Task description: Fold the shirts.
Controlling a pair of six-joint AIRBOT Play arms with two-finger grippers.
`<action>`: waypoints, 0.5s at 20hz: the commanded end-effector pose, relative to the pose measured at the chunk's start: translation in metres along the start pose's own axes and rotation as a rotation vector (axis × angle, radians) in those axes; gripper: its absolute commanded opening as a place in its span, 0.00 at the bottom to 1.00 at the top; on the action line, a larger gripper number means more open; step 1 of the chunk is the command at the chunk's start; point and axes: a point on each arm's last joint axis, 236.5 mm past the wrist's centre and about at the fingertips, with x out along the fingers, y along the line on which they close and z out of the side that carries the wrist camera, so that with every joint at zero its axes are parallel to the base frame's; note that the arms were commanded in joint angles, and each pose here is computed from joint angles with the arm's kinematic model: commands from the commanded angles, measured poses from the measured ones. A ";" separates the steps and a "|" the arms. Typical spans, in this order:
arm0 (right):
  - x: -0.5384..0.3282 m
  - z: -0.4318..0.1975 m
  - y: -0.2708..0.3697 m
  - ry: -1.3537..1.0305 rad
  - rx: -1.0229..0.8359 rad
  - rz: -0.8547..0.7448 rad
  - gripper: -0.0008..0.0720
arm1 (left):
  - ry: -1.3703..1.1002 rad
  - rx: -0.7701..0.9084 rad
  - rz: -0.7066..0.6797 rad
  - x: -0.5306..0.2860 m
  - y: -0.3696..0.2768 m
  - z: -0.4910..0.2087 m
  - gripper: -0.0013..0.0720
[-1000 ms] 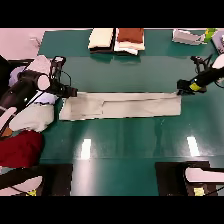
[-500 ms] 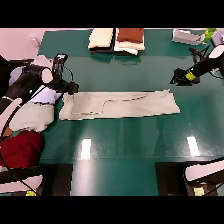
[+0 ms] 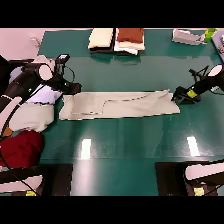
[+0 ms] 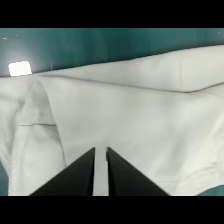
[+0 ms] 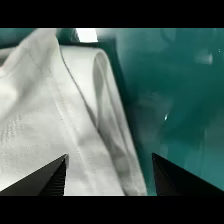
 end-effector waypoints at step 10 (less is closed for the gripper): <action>0.013 -0.019 0.022 0.028 -0.123 -0.047 0.03 | 0.041 0.071 -0.055 0.003 -0.037 -0.015 0.05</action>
